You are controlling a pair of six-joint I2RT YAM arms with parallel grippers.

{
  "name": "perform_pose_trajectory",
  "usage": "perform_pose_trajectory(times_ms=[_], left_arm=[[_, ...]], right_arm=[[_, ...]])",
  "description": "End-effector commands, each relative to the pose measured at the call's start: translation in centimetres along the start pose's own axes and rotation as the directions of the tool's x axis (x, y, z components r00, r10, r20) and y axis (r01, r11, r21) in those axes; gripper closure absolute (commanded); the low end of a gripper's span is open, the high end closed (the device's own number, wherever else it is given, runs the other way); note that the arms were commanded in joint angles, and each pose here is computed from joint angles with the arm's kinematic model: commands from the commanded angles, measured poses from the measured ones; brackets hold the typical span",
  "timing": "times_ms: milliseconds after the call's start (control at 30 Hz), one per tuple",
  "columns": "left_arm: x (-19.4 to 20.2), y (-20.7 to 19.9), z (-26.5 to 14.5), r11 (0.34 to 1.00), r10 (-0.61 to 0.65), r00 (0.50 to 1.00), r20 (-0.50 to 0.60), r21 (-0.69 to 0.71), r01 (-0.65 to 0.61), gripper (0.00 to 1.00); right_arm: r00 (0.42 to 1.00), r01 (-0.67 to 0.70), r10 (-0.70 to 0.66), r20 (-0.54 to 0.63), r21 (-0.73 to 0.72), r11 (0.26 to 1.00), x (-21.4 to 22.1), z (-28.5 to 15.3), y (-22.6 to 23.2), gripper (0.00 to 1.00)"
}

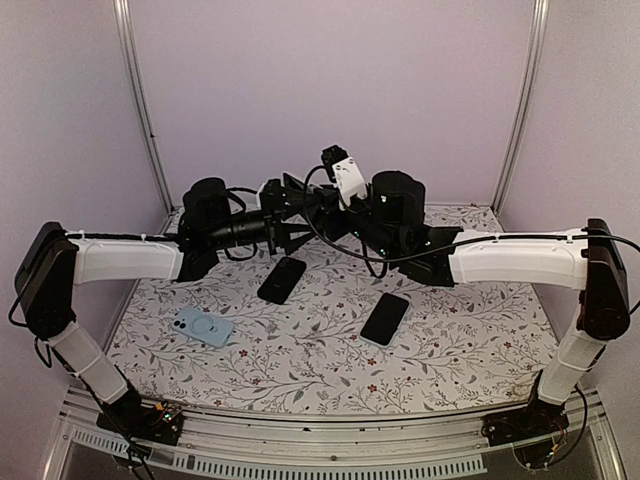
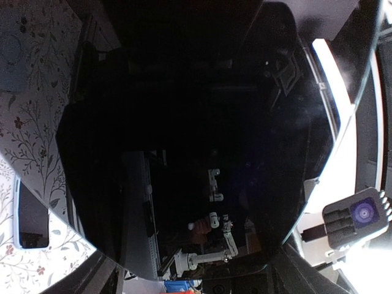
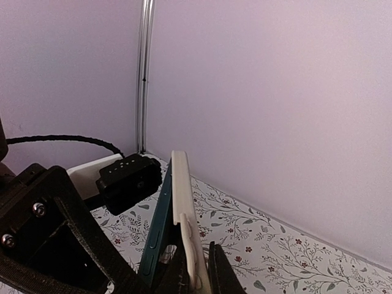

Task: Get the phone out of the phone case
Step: Remove the phone case from the phone.

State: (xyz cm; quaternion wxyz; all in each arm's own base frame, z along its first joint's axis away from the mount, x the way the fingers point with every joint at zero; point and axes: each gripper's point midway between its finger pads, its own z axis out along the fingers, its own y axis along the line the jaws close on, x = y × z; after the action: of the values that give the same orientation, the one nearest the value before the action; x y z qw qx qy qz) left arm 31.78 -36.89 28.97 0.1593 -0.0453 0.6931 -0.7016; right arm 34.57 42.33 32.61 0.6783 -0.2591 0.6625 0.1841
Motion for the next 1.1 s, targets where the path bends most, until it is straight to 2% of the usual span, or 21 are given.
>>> perform_pose_trajectory(times_ms=[0,400,1067], left_arm=[[1.8,-1.2,0.0,0.997,0.071,0.994,-0.081,0.038,-0.068,0.65],[2.5,-2.2,-0.2,0.993,0.111,0.987,-0.119,0.063,-0.104,0.67],[3.8,-1.2,0.4,0.993,0.113,0.980,-0.165,0.046,-0.106,0.69]], right_arm=[[0.995,-0.026,0.027,0.092,-0.010,1.000,-3.5,-0.9,-1.5,0.99],[0.996,-0.023,0.020,0.088,0.030,0.999,-3.3,-0.7,-3.4,0.99],[0.994,-0.029,0.019,0.111,0.088,0.996,-4.4,0.6,-5.1,0.98]])
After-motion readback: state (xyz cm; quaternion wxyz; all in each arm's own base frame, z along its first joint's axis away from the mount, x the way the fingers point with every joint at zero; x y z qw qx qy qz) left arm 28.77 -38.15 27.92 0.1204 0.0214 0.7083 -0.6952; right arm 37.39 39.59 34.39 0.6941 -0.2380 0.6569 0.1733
